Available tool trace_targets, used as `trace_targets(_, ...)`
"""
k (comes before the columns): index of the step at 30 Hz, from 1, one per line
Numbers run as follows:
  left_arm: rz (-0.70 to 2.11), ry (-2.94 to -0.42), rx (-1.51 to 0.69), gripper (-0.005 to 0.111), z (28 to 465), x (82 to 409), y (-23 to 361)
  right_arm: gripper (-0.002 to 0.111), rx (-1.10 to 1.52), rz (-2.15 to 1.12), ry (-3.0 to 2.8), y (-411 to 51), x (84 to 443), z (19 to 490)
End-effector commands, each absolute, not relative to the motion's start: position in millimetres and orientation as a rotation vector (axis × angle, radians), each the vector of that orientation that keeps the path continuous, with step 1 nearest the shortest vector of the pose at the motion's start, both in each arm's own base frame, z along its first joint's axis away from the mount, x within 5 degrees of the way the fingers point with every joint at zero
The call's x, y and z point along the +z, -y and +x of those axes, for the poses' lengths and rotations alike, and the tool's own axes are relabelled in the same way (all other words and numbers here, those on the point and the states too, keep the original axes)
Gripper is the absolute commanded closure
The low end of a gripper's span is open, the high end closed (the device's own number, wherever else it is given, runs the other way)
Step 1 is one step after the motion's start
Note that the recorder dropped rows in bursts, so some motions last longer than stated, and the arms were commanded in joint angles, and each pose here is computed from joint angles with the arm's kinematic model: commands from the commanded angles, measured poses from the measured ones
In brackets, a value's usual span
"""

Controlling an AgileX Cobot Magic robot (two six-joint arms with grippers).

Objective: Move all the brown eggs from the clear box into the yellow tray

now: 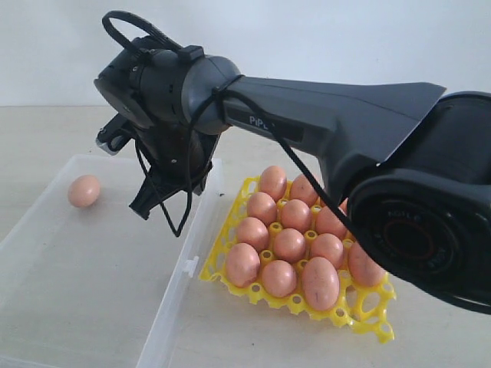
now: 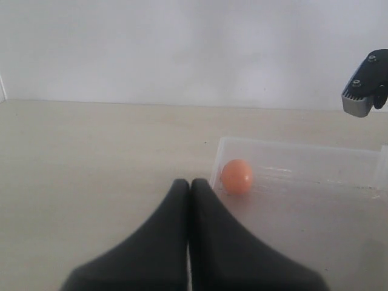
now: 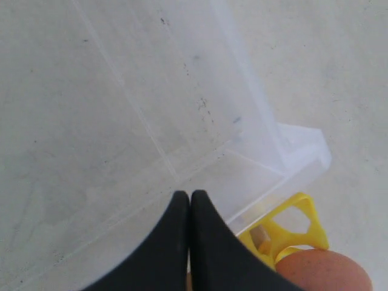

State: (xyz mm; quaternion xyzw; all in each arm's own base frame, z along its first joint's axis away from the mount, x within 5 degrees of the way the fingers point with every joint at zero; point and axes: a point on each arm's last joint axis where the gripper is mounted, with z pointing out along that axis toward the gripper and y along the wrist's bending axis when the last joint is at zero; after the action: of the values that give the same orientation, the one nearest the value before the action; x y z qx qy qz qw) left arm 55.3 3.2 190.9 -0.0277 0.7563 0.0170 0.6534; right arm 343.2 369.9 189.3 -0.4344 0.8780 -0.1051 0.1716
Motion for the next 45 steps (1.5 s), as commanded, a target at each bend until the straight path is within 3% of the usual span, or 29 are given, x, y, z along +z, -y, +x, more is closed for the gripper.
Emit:
trace_targets(1,-0.067,-1.714,0.035,0.111,55.4,192.1,-3.2,0.108,-0.327,-1.229,-2.496,-366.2,190.6,345.2)
trace_targets(9,-0.067,-1.714,0.035,0.111,55.4,192.1,-3.2,0.108,-0.311,-1.199,-2.501,-366.4,195.5,343.9)
trace_targets(17,-0.067,-1.714,0.035,0.111,55.4,192.1,-3.2,0.108,-0.081,-1.188,-2.54,-381.6,189.3,335.2)
trace_targets(45,-0.067,-1.714,0.035,0.111,55.4,192.1,-3.2,0.108,-0.295,-1.21,-2.523,-367.3,188.5,343.5)
